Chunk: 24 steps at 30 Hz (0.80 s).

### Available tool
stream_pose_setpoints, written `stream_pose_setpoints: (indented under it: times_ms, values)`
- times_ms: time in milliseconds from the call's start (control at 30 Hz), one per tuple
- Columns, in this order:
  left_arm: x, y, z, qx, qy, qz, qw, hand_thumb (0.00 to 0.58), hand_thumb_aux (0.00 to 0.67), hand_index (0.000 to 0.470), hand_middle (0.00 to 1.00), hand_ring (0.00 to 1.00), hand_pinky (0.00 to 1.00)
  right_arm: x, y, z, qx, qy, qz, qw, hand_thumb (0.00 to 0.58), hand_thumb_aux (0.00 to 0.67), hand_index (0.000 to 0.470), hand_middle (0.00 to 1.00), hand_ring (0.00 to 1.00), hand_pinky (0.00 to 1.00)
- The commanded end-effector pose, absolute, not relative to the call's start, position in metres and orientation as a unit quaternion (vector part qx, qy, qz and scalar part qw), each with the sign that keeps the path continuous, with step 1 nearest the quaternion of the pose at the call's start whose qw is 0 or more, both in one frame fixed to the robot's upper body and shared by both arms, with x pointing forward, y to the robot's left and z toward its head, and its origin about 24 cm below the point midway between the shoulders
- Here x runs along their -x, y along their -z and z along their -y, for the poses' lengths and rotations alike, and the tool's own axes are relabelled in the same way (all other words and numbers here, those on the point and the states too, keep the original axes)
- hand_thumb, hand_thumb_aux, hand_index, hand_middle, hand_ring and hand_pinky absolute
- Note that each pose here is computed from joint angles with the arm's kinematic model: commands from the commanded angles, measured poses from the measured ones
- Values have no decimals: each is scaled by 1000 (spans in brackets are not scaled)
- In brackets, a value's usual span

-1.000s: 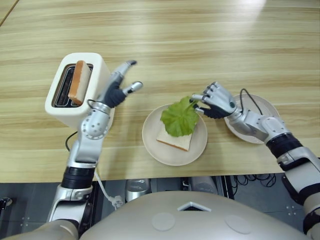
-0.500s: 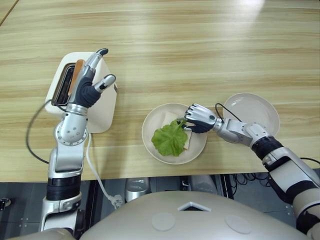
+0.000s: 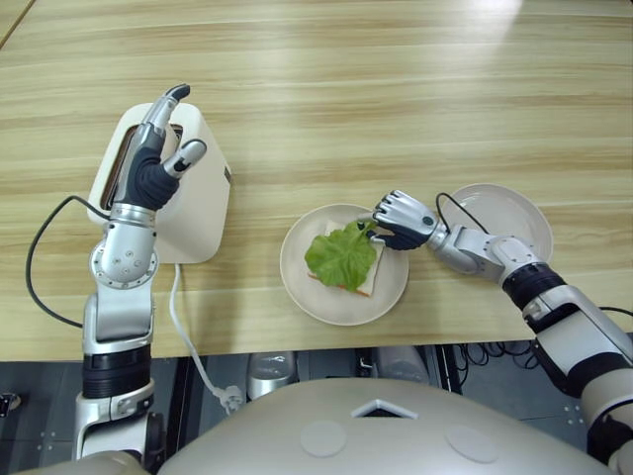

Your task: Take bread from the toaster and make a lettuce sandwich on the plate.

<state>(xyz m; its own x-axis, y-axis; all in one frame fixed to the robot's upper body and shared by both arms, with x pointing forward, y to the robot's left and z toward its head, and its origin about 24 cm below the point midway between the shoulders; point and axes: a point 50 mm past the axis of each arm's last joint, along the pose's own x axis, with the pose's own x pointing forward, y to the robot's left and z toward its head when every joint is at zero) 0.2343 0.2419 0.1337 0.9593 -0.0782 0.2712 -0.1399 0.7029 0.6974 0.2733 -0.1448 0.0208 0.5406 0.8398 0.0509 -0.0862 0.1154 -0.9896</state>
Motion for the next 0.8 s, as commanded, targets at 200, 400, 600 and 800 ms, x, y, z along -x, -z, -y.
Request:
stream_pose_setpoints:
  times_ms: [200,400,600,800]
  values:
    - [-230,-144,-270,-408,-84,139,898,0,0,0,0,0,0,-273,-17,149,584,-343,320,663,0,0,0,0,0,0]
    - [-224,-143,-283,-408,-110,127,897,0,0,0,0,0,0,-276,-25,153,577,-322,329,675,0,0,0,0,0,0]
    - [-222,-133,-296,-481,-141,81,862,0,0,0,0,0,0,-278,-31,143,561,-311,347,684,0,0,0,0,0,0]
    - [-217,-111,-297,-581,-119,-7,805,0,0,0,0,0,0,-278,-31,141,554,-302,349,693,0,0,0,0,0,0]
